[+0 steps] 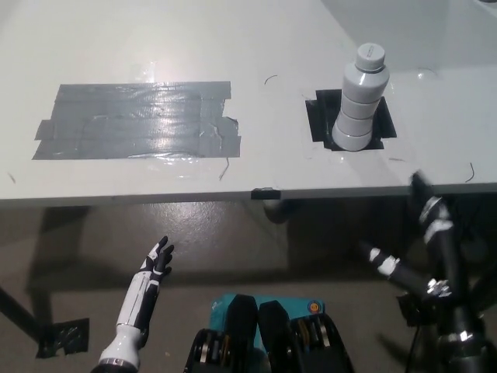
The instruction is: A white bottle is kept in the middle of the desk infront of the robot and the robot picks it up with its right hand and passes it to a person
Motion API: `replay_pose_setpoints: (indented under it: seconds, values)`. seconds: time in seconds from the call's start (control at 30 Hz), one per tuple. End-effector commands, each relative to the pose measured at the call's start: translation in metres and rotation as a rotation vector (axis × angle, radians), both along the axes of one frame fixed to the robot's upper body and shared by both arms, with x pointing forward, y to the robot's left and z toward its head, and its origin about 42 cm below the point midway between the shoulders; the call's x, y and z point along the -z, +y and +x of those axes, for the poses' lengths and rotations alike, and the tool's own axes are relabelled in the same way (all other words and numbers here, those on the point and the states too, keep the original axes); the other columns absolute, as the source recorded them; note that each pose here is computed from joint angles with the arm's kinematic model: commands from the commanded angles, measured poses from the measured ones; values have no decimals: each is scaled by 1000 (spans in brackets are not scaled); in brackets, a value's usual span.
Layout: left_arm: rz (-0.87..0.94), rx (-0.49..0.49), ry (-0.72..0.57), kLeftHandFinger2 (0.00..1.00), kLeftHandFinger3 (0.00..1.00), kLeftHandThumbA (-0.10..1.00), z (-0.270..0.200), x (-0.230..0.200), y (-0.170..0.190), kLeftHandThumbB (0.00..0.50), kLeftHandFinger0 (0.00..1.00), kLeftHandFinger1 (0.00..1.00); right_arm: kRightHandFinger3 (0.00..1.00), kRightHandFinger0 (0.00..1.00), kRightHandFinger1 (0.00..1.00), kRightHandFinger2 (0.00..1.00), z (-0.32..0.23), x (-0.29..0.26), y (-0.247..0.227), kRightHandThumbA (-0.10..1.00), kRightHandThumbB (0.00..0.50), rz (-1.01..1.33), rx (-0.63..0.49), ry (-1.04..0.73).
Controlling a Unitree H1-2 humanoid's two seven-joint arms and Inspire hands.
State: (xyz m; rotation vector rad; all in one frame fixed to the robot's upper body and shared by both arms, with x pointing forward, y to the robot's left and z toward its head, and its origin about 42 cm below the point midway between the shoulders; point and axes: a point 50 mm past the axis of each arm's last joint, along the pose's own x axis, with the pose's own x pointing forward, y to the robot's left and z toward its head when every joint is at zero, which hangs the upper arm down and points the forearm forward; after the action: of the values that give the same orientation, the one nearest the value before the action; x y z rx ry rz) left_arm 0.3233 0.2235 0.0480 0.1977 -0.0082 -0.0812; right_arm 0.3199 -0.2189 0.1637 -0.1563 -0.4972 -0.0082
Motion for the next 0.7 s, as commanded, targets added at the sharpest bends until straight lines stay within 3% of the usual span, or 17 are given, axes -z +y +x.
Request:
replay_pose_setpoints:
  seconds: [0.0, 0.13, 0.3, 0.43, 0.57, 0.67]
  values:
    - [18, -6, -75, 1000, 1000, 1000, 7, -10, 1, 170, 1000, 1000, 1000, 1000, 1000, 1000, 18, -42, -7, 937, 398, 8, 33, -96]
    - [8, -8, -68, 1000, 1000, 1000, 6, -10, 2, 167, 1000, 1000, 1000, 1000, 1000, 1000, 41, -45, -13, 921, 322, 15, 36, -50]
    - [2, -13, -67, 1000, 1000, 1000, 4, -10, 2, 164, 1000, 1000, 1000, 1000, 1000, 1000, 71, -45, -13, 952, 313, 37, 36, 12]
    - [12, -12, -73, 1000, 1000, 1000, 5, -10, 1, 162, 1000, 1000, 1000, 1000, 1000, 1000, 96, -47, -12, 977, 240, 25, 45, 52]
    - [9, -6, -70, 1000, 1000, 1000, 5, -11, 1, 138, 1000, 1000, 1000, 1000, 1000, 1000, 127, -49, -10, 1000, 250, -22, 45, 122]
    - [20, -3, -75, 1000, 1000, 1000, 5, -11, 0, 134, 1000, 1000, 1000, 1000, 1000, 1000, 147, -49, -10, 1000, 309, -48, 41, 188]
